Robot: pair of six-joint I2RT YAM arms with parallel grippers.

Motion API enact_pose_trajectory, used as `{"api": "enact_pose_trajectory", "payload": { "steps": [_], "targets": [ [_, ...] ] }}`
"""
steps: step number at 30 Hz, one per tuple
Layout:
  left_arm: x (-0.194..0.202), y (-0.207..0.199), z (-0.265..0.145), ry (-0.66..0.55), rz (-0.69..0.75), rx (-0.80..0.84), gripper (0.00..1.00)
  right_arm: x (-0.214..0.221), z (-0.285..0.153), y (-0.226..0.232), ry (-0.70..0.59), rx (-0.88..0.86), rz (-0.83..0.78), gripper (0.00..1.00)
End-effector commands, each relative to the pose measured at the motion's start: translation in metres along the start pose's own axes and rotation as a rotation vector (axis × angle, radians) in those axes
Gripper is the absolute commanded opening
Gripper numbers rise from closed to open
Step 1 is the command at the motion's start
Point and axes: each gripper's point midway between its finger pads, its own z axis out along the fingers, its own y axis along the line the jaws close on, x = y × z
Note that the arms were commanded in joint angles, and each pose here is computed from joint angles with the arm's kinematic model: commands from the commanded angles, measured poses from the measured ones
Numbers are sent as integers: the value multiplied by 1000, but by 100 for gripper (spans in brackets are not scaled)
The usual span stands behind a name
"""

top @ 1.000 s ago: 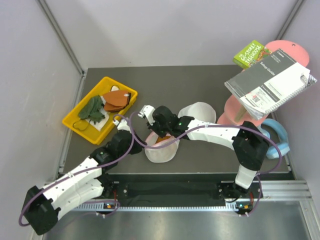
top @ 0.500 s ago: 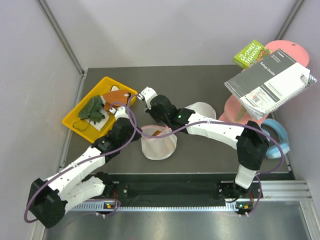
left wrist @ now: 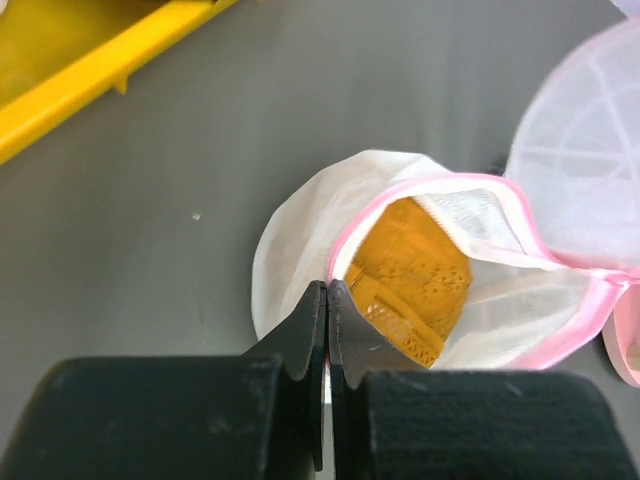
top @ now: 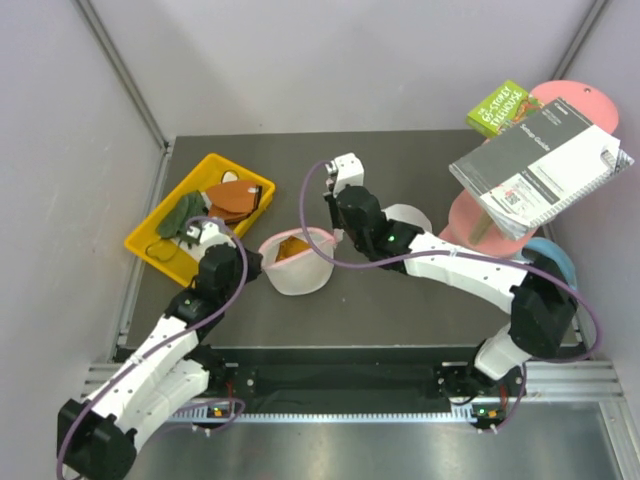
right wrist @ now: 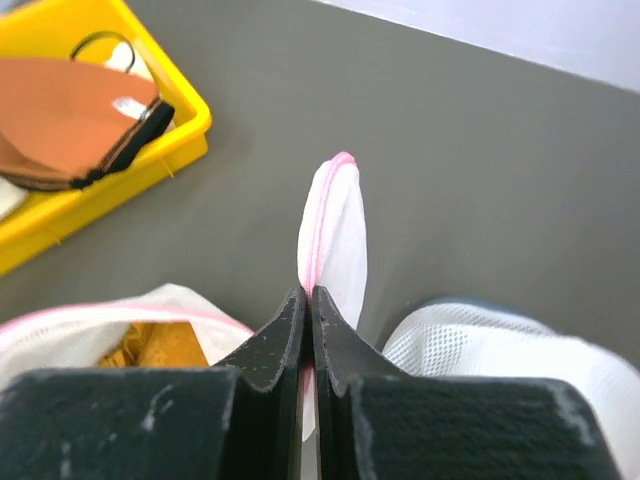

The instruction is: Unzip the laundry bag and remove the bra

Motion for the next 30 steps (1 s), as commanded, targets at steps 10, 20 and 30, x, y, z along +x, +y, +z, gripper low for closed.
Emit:
{"api": "enact_pose_trajectory", "payload": {
  "steps": [10,20,30],
  "targets": [
    [56,15,-5,129,-66,78,0,35,-43,-32,-52,109,279,0],
    [63,7,-11,164,-6,153,0,80,-81,-42,50,171,311,16],
    [73,5,-16,202,25,193,0,81,-116,-44,97,175,247,68]
  ]
}}
